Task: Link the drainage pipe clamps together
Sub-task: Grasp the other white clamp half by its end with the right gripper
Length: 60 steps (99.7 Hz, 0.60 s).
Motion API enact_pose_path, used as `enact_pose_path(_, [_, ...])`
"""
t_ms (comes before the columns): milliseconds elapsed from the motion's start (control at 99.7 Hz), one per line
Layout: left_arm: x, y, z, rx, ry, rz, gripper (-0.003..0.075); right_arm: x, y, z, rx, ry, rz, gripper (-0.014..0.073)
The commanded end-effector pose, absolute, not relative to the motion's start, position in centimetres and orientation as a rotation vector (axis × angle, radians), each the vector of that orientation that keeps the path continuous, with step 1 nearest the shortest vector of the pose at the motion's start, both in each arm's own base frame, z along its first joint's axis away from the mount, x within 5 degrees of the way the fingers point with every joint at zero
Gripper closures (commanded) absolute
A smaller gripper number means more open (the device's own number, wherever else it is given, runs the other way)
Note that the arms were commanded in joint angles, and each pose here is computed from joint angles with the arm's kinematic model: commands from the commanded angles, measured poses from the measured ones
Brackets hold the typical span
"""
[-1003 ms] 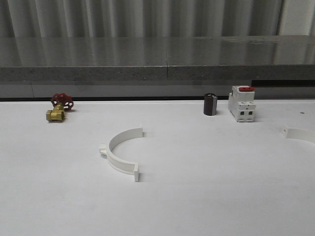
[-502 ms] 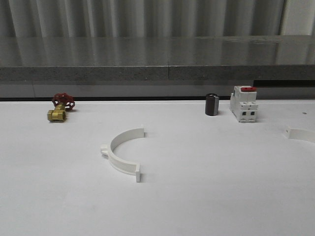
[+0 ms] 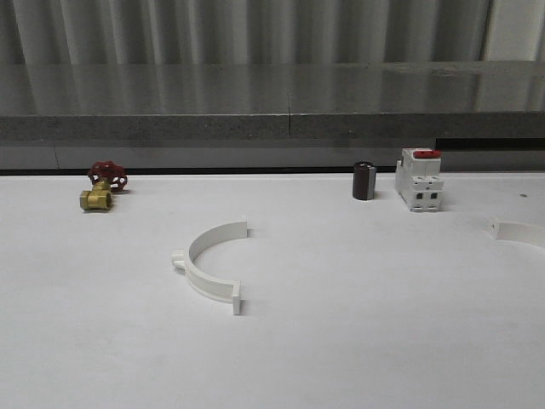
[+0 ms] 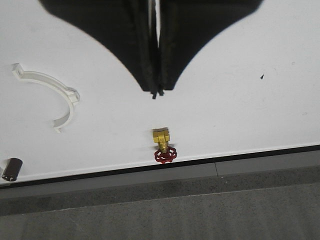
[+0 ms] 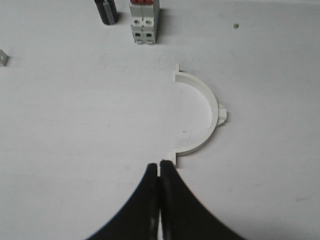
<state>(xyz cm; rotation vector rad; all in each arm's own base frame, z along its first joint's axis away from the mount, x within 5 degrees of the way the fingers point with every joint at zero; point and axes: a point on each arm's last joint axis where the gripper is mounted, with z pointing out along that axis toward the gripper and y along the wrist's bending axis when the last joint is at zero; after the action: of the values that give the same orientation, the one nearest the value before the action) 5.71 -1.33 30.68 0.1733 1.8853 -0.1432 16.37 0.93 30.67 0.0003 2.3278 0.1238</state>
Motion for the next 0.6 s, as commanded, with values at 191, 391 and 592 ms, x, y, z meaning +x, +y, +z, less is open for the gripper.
enact_pose_path(191, [5.8, -1.3, 32.0, 0.155, 1.801, -0.149, 0.074, 21.2, 0.9, 28.4, 0.03, 2.443, 0.13, 0.0246])
enact_pose_path(391, [5.8, -1.3, 32.0, 0.155, 1.801, -0.149, 0.074, 22.8, 0.8, 27.1, 0.039, 2.452, 0.123, -0.0008])
enact_pose_path(592, [5.8, -1.3, 32.0, 0.155, 1.801, -0.149, 0.074, 24.1, 0.7, 26.6, 0.049, 2.41, 0.114, 0.0011])
